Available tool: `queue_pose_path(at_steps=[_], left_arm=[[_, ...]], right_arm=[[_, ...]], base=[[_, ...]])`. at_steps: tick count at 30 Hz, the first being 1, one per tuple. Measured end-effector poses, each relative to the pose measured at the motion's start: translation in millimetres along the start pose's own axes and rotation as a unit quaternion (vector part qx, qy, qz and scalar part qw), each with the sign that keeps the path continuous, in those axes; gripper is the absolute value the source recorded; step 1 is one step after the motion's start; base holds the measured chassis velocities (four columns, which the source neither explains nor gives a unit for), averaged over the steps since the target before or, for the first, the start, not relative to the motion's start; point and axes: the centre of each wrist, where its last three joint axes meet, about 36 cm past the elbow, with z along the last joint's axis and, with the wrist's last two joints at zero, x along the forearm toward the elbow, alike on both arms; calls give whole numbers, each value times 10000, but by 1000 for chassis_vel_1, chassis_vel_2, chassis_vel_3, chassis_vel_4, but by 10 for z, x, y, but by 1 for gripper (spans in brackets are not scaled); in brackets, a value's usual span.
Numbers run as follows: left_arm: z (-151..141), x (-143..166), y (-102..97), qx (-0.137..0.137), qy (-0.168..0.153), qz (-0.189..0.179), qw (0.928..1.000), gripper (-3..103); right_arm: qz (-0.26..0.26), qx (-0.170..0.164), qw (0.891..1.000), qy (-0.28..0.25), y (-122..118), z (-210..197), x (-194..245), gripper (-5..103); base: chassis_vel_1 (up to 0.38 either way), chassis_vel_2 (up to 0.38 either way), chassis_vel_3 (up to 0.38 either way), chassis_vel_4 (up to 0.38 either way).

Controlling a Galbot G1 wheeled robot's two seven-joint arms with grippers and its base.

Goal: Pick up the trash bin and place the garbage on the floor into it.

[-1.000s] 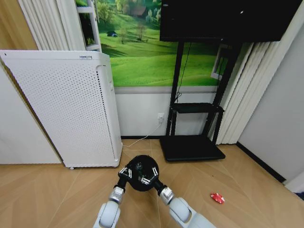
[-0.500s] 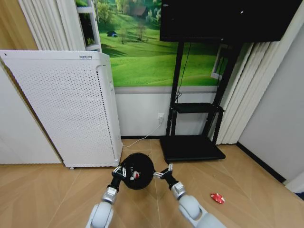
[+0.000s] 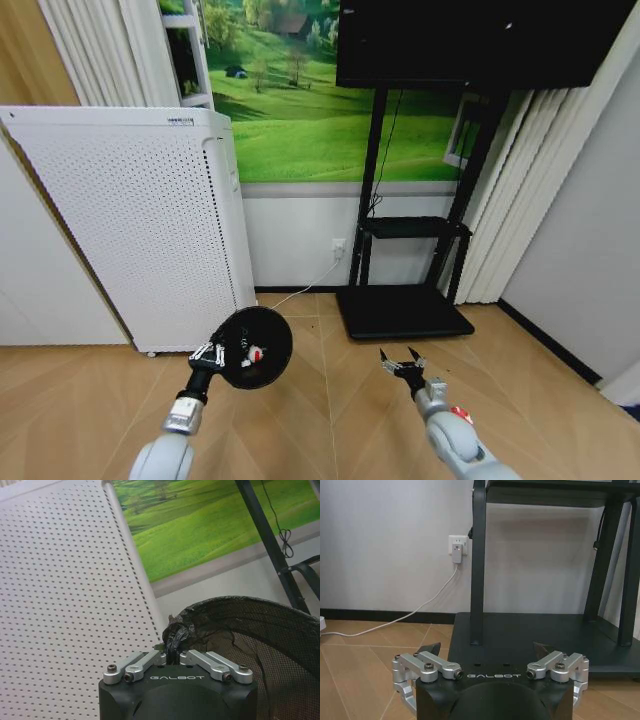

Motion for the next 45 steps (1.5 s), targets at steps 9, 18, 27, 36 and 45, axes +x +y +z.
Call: queue_pose_path(at_steps=[9, 18, 27, 36, 45], left_arm=[[-36, 136, 178, -91, 76, -180, 9998, 6], [18, 105, 131, -68, 102, -155, 9998, 6], [80, 97, 54, -51, 145, -76, 9999, 6], [93, 79, -7, -36, 136, -8, 9999, 6], [108, 95, -25, -41, 158, 22, 9999, 6]], right_arm=[[-91, 95, 9999, -14, -37, 145, -95, 100], [-118, 137, 9998, 54, -80, 195, -279, 100], [-234, 143, 9996, 98, -96, 270, -312, 100], [-211, 200, 9996, 13, -111, 386, -309, 100], [-228, 807, 9965, 43, -165, 463, -334, 100]], base=[[0, 0, 0, 0], [-69, -55, 69, 78], [-211, -198, 209, 214], [-299, -300, 291, 306], [-185, -203, 203, 154]])
